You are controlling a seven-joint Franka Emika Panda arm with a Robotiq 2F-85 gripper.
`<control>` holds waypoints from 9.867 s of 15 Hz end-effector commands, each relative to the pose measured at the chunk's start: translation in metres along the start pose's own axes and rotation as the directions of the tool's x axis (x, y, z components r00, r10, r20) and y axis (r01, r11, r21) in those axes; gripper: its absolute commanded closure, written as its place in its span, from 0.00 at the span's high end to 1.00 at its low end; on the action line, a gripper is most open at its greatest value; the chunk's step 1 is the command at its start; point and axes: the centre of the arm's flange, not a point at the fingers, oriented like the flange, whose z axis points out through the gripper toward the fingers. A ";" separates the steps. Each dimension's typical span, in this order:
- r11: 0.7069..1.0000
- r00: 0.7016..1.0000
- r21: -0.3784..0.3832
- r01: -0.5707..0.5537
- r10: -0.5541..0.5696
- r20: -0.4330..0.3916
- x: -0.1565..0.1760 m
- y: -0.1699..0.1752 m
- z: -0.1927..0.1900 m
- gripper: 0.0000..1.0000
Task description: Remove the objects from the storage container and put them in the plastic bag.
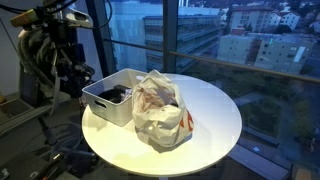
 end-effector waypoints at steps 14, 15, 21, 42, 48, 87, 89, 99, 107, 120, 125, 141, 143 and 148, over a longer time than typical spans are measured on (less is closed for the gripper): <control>0.994 0.946 0.030 -0.103 0.107 -0.306 0.245 -0.099 0.085 1.00; 0.993 0.943 0.029 -0.113 0.116 -0.313 0.253 -0.097 0.093 1.00; 0.985 0.937 0.056 -0.164 0.173 -0.303 0.294 -0.079 0.135 1.00; 0.981 0.979 0.025 -0.194 0.196 -0.053 0.274 -0.096 0.151 0.01; 0.937 0.946 -0.211 -0.278 0.230 -0.228 0.267 -0.106 0.104 0.07; 0.320 0.480 -0.428 -0.845 0.807 -0.344 0.233 0.156 0.057 0.62; 0.366 0.485 -0.369 -0.854 0.816 -0.314 0.234 0.145 0.039 0.77; 0.743 0.727 -0.068 -0.666 0.626 -0.282 0.251 -0.018 0.021 1.00; 0.851 0.756 0.154 -0.502 0.518 -0.400 0.330 -0.091 0.062 1.00; 0.358 0.319 0.371 -0.857 0.934 -0.163 0.385 -0.098 0.112 1.00; 0.236 0.228 0.325 -0.916 0.972 -0.062 0.381 -0.116 0.112 1.00; 0.245 0.271 0.303 -0.921 0.962 0.046 0.355 -0.144 0.091 0.31; 0.279 0.302 0.268 -0.922 0.952 0.049 0.333 -0.138 0.065 0.31; 0.383 0.382 0.002 -0.924 0.921 -0.072 0.282 -0.075 0.011 0.31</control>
